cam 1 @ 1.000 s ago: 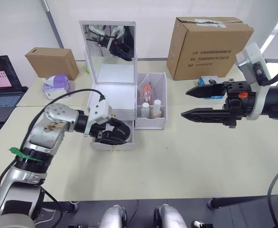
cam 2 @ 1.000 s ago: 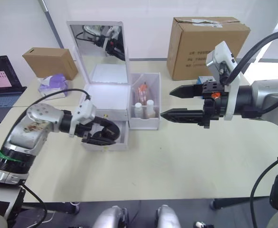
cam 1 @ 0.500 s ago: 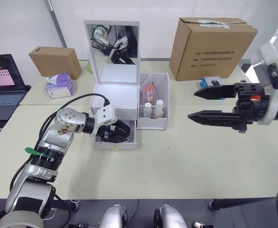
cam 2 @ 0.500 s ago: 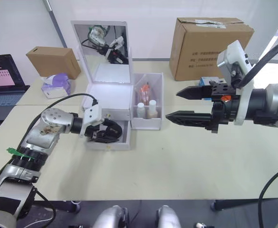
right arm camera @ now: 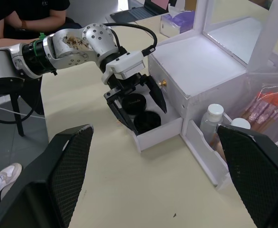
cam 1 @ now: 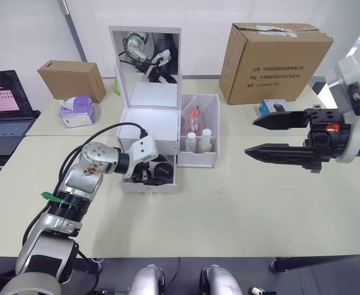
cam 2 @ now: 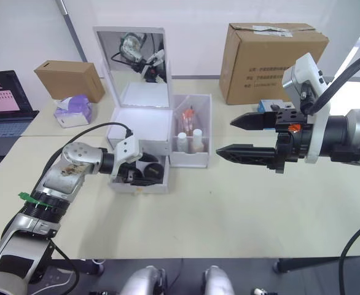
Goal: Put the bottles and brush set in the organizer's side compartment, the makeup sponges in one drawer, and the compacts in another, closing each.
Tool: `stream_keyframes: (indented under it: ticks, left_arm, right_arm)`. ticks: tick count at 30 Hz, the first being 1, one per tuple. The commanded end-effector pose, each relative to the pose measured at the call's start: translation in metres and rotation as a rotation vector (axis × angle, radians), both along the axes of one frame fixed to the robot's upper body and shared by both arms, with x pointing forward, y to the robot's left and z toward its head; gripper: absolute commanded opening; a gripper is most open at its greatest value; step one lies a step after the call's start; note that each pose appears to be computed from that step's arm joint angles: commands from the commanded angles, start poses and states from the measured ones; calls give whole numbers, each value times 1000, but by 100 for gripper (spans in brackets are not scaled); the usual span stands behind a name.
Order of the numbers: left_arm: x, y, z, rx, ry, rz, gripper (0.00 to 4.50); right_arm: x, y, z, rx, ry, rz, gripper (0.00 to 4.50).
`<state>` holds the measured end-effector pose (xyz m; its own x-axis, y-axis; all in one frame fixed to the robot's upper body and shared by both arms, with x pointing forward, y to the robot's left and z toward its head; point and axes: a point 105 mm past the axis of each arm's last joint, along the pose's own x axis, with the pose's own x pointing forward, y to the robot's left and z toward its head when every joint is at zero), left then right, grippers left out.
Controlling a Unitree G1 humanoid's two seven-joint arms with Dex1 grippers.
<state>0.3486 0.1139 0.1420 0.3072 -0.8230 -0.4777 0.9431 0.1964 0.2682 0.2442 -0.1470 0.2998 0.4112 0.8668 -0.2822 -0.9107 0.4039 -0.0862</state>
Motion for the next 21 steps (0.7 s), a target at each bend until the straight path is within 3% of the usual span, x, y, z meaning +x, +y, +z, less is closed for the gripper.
stream_keyframes:
  ticks: [1, 9, 14, 18, 21]
  left_arm:
    - [1, 4, 19, -7, -50, 17, 447]
    - [-26, 18, 42, -113, 8, 54, 447]
    - [-45, 47, 40, -152, 58, 152, 447]
    - [-59, 68, 41, -342, 71, 263, 447]
    - [-76, 90, 22, -391, 90, 387, 392]
  right_arm:
    - [-3, -1, 12, 5, -57, 3, 450]
    - [1, 1, 11, 9, -39, 37, 450]
    - [10, 2, 10, -1, -37, 51, 450]
    - [19, 6, 13, 11, -61, 83, 450]
    - [22, 10, 13, 5, -55, 112, 450]
